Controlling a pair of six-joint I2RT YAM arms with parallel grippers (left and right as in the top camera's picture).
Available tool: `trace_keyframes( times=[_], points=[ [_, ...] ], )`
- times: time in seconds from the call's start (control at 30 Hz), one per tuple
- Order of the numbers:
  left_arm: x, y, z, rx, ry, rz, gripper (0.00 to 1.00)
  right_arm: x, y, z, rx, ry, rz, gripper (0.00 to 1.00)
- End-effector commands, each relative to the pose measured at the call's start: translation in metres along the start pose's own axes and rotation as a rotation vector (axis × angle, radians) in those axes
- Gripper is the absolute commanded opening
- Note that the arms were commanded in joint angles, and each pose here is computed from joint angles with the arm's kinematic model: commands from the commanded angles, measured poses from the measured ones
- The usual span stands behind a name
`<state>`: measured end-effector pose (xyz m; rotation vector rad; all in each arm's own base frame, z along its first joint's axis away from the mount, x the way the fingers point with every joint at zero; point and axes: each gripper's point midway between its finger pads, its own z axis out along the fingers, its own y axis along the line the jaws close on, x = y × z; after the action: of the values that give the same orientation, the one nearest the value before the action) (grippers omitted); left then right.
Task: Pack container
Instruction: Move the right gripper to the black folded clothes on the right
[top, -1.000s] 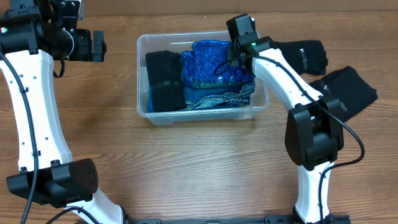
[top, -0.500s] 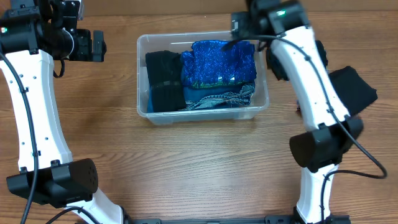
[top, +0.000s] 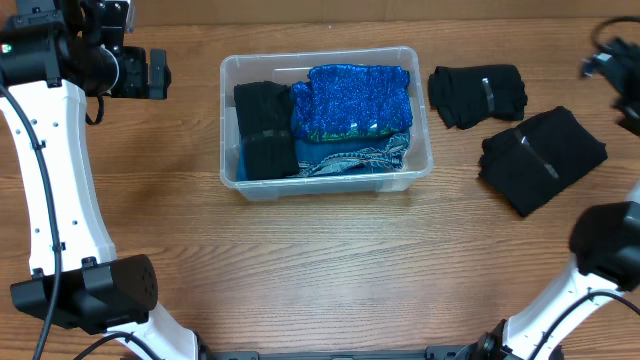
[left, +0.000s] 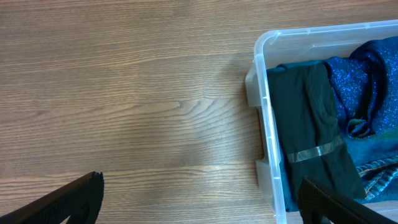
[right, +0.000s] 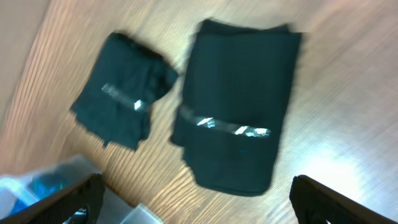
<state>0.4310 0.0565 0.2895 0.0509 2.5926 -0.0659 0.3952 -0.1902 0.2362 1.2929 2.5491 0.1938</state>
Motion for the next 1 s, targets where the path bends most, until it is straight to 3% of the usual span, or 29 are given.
trace_keyframes(
  times=[0.0,0.17,0.33,0.5,0.97],
  points=[
    [-0.002,0.000,0.003,0.001,-0.002,-0.011,1.00,-0.009,-0.029,-0.019,-0.074,0.007,0.113,1.00],
    [-0.002,0.000,0.003,0.002,-0.002,-0.011,1.00,-0.008,-0.054,-0.008,-0.226,0.116,0.151,1.00],
    [-0.002,0.000,0.003,0.001,-0.002,-0.011,1.00,0.003,-0.078,0.021,-0.234,0.197,0.157,1.00],
    [-0.002,0.000,0.003,0.001,-0.002,-0.011,1.00,0.027,-0.070,0.068,-0.389,0.322,0.182,1.00],
    [-0.002,0.000,0.003,0.001,-0.002,-0.011,1.00,0.064,-0.097,0.171,-0.367,0.332,0.253,1.00]
  ],
)
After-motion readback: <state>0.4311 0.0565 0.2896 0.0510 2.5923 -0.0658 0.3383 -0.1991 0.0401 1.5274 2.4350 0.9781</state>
